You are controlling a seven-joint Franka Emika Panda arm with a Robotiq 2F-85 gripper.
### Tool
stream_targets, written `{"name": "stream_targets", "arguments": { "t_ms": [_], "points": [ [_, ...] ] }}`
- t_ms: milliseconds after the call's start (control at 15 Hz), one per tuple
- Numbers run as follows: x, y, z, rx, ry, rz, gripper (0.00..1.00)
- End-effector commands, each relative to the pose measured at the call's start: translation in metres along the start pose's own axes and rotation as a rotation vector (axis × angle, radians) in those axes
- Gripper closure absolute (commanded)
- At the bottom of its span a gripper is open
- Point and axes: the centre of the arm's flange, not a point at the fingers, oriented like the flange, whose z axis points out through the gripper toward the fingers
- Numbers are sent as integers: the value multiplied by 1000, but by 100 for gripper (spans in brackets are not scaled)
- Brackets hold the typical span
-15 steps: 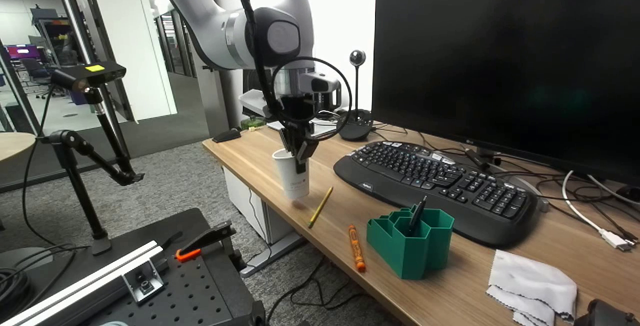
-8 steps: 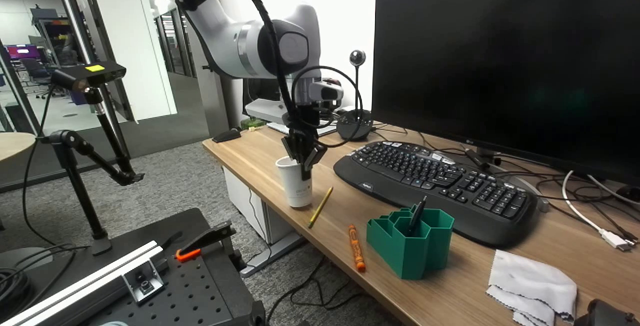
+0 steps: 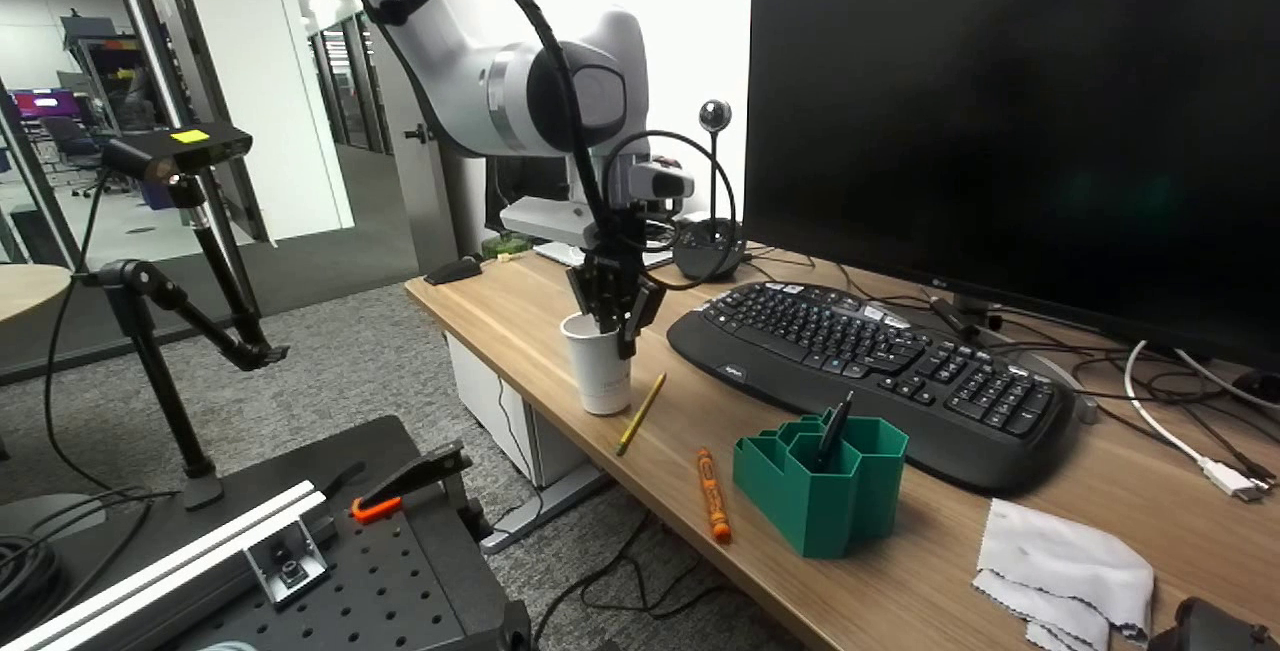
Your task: Move the cup to the left
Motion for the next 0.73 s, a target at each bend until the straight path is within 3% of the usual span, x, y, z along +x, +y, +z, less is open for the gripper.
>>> {"name": "stream_targets", "arguments": {
  "t_ms": [0,333,400,467,533,667],
  "points": [
    [-1,0,-18,-15,-29,-17,38],
    [-20,10,-47,-19,-94,20,2],
    [-19,11,-54,6,-59,42,0],
    [-9,8,-34,-15,-72,17,11],
    [-9,10,-42,-12,-61,23,3],
    [-11,12,-48,-10,-53,28,0]
  ]
}}
